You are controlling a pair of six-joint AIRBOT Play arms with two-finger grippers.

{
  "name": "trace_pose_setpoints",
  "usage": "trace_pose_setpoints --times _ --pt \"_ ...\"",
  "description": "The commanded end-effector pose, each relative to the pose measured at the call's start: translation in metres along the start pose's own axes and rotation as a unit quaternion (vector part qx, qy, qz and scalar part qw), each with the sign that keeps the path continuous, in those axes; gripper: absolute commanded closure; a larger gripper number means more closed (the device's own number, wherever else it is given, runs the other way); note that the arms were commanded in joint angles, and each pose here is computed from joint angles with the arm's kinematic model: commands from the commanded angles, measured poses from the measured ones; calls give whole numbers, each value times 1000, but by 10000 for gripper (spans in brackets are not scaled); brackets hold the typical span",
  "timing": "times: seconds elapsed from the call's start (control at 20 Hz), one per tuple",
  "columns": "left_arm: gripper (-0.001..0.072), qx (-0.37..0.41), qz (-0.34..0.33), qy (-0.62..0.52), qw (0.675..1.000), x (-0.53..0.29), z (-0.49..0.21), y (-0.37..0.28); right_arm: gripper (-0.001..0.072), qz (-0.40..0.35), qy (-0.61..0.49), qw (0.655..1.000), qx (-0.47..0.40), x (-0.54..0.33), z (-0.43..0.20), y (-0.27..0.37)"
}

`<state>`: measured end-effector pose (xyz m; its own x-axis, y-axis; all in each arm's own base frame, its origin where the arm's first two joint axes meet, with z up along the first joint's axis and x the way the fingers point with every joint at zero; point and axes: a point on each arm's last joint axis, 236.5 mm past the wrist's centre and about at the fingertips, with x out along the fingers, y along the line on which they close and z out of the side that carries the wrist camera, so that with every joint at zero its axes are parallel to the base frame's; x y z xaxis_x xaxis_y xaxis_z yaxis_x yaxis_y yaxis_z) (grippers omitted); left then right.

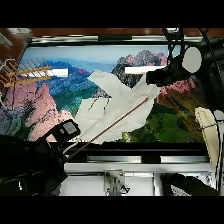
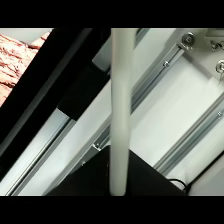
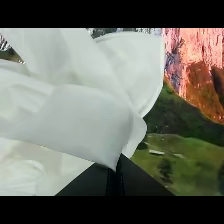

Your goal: Fold the shirts.

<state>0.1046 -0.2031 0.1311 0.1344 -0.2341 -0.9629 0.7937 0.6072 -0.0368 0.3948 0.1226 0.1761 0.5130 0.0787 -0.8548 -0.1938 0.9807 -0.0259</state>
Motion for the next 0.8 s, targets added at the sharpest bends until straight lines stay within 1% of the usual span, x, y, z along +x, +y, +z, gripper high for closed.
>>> trace_pose_setpoints --times 0.0,0.15,0.35,0.45,0.55,0.75 --pt "653 -10 28 -23 999 8 21 11 653 23 -2 1000 -5 -16 -6 8" --pt "652 -5 20 -31 999 -3 23 7 652 28 0 1000 -15 -23 -9 9" --pt "653 30 -41 0 999 18 23 -25 653 64 -28 997 -33 -28 2 26" --pt "653 31 -34 3 999 33 31 -24 653 83 -55 994 -44 -38 10 35" --pt "653 30 -14 -1 999 45 41 -12 653 87 -80 992 -51 -58 15 35" --pt "653 -22 -6 -57 998 56 70 21 653 100 -119 985 -77 -99 11 36"
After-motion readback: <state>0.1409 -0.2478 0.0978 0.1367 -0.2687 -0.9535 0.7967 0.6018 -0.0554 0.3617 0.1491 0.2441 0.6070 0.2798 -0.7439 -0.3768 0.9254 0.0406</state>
